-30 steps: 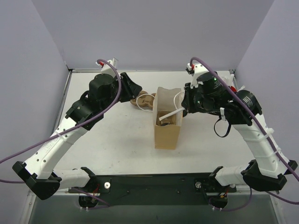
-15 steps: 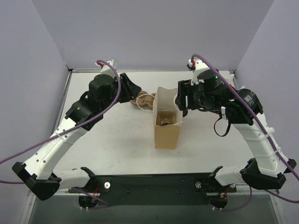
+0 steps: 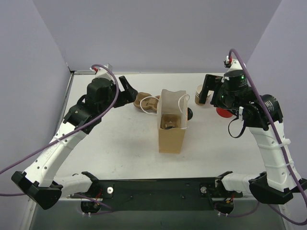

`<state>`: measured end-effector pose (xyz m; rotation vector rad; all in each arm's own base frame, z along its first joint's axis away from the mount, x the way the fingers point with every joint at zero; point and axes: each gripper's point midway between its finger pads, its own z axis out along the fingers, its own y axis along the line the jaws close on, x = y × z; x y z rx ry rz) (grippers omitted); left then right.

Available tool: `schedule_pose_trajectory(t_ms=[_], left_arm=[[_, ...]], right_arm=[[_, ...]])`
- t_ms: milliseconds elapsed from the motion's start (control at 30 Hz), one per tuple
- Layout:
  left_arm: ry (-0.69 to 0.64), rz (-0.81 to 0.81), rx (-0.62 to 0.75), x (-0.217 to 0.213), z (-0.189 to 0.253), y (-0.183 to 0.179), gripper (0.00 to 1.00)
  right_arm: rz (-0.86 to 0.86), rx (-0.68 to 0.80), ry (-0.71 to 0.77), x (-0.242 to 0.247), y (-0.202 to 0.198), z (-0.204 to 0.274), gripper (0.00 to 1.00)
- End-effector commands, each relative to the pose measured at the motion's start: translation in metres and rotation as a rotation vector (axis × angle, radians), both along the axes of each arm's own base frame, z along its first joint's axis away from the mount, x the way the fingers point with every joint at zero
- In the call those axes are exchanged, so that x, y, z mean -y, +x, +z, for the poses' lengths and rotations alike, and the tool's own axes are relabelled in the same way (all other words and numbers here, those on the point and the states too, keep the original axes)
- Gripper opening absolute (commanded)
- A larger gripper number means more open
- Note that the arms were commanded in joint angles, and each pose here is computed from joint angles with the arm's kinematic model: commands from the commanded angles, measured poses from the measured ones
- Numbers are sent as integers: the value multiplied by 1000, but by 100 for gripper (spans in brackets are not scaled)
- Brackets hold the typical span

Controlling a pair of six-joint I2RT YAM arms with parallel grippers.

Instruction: Pack the takeout coffee

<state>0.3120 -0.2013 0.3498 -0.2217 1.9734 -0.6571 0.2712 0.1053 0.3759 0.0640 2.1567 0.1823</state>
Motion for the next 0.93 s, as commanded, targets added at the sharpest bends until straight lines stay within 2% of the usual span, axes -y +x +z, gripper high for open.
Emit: schedule_pose_trajectory(t_ms=[0, 200, 233, 333, 433, 900], left_arm=[[79, 72, -25, -29, -14, 1, 89], [180, 109, -128, -43, -63, 7, 93], [201, 113, -156, -45, -77, 6, 93], [217, 113, -186, -44, -97, 8, 94], [234, 122, -205, -45, -109, 10, 94], [269, 127, -160, -50, -100, 15, 95]], right_arm=[[-116, 18, 59, 23, 6, -6, 92], [-258, 7, 143, 59, 17, -36, 93], [-266, -34, 144, 60, 18, -57, 93], [-306, -35, 208, 67, 21, -69, 93], [-318, -58, 212, 69, 22, -83, 93], [-314, -56, 204, 69, 23, -91, 93]])
